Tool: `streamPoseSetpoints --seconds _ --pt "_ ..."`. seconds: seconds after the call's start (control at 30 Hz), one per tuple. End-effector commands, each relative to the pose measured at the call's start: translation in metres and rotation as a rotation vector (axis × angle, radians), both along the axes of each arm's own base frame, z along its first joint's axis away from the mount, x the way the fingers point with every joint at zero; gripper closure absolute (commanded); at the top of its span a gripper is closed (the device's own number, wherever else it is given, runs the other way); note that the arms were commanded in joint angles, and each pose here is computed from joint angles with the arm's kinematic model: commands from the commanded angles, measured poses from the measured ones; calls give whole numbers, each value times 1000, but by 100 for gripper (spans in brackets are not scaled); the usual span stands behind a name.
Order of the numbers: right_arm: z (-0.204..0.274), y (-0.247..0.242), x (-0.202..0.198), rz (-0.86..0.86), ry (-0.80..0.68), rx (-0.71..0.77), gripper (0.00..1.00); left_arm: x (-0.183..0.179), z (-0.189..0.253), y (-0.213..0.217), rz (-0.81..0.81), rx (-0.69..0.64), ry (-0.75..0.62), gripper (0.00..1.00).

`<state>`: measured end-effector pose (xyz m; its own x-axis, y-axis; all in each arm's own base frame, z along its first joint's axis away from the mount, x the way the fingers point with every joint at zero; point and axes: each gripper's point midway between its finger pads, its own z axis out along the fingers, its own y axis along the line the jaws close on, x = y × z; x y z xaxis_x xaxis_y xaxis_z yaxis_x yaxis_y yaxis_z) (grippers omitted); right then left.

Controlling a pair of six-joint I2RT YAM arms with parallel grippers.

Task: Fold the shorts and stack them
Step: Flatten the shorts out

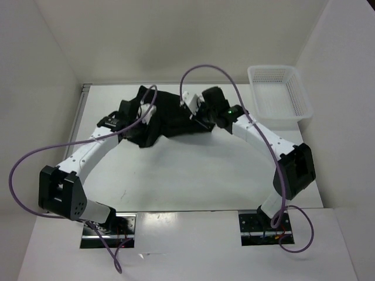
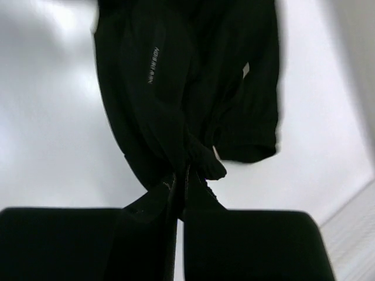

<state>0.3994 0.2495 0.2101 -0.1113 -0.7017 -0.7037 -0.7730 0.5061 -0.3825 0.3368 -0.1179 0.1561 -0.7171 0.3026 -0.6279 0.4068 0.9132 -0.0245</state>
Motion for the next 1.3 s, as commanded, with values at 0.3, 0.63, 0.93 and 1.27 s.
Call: streamPoseSetpoints --seconds 0.3,0.63,0.93,1.27 --pt "-92 -59 -77 116 143 -210 100 47 -12 12 54 -57 -42 44" --pt "-107 -63 -79 132 146 -244 100 101 -91 -2 52 -26 118 47" --pt "-117 -62 -81 134 179 -247 100 106 -112 -4 33 -94 208 60" --pt "-112 -61 -76 126 159 -245 100 79 -131 -5 23 -87 300 64"
